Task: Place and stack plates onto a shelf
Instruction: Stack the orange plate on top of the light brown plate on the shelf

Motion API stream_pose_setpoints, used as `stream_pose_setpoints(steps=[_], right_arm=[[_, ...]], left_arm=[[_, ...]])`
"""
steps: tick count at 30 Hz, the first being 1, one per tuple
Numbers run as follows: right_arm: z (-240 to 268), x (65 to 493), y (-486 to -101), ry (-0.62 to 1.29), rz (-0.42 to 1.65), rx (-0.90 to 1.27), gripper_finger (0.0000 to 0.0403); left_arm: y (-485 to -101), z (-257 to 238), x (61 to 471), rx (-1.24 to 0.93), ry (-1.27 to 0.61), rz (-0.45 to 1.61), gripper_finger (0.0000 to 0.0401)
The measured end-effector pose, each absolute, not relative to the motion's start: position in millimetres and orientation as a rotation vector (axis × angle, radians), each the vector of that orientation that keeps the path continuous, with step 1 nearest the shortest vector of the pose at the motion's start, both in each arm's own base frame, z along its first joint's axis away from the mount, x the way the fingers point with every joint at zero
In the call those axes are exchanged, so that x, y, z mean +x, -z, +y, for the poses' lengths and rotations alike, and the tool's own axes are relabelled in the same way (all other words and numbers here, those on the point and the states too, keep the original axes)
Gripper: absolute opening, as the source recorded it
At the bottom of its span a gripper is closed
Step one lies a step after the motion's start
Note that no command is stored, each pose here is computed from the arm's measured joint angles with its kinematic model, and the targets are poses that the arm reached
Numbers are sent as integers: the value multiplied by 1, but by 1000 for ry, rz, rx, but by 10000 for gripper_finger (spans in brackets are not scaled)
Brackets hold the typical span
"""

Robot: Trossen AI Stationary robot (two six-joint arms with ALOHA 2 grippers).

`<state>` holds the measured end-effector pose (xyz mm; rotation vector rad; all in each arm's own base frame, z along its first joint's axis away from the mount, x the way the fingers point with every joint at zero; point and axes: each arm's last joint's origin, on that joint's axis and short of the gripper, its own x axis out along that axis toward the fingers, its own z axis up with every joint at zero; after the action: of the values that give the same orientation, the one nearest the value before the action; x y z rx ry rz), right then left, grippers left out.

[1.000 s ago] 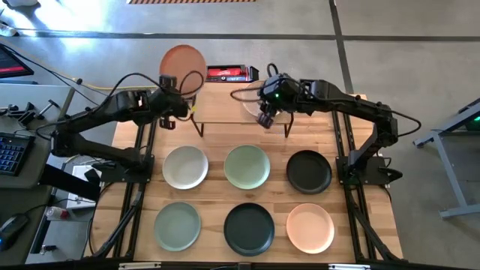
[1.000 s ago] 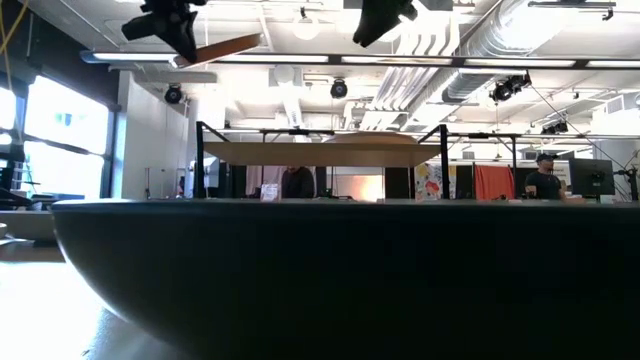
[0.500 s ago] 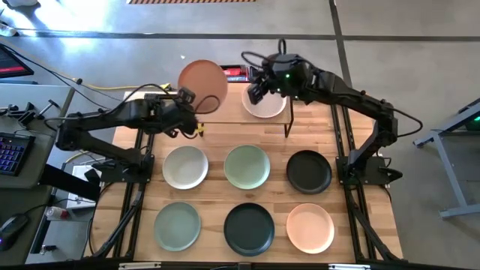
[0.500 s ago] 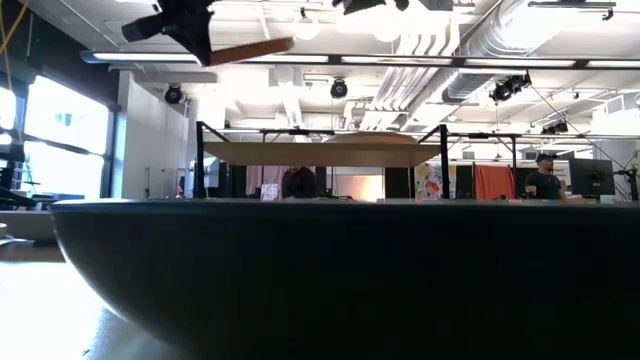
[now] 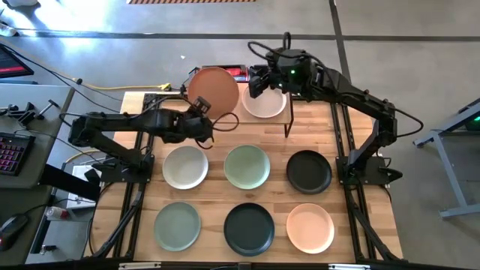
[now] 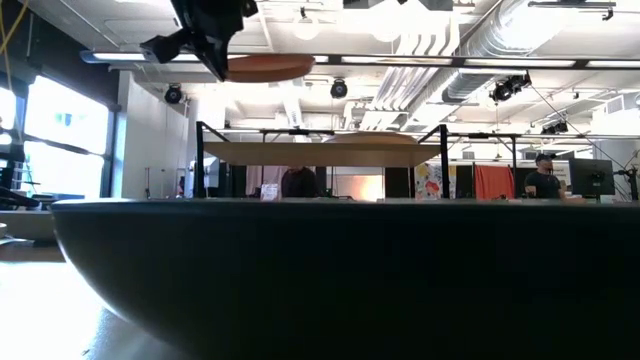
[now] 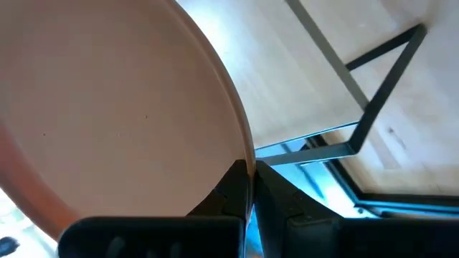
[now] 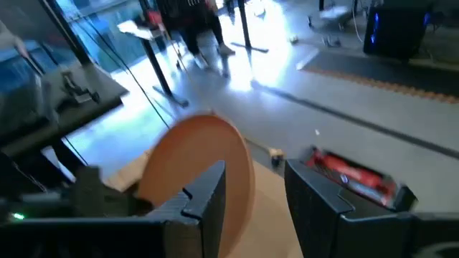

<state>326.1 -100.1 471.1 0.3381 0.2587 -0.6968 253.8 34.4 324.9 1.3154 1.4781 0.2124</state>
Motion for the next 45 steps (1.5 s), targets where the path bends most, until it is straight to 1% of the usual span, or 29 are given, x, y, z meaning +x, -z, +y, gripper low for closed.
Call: stream_pose_setpoints(steps=[6,14,24,31,35,40,45], right_arm=[[-102,339,-449,687,386,363,126],[-103,353,-430,664,476,374,126],[-102,358,-418,671,548,373,126],[-102,357,-417,698,546,393,122],[-103,357,-417,700,545,393,110],[-103,357,-417,703,544,391,86],[-103,357,-417,713,539,400,39]], left_arm=[[-319,27,266,1387,-283,1488,1],[-313,19,275,1407,-270,1461,1],[-314,18,279,1395,-309,1420,1],[-316,18,283,1376,-342,1376,1],[-319,18,287,1358,-374,1333,1],[-319,18,287,1364,-369,1336,1],[-319,18,287,1357,-370,1333,2]])
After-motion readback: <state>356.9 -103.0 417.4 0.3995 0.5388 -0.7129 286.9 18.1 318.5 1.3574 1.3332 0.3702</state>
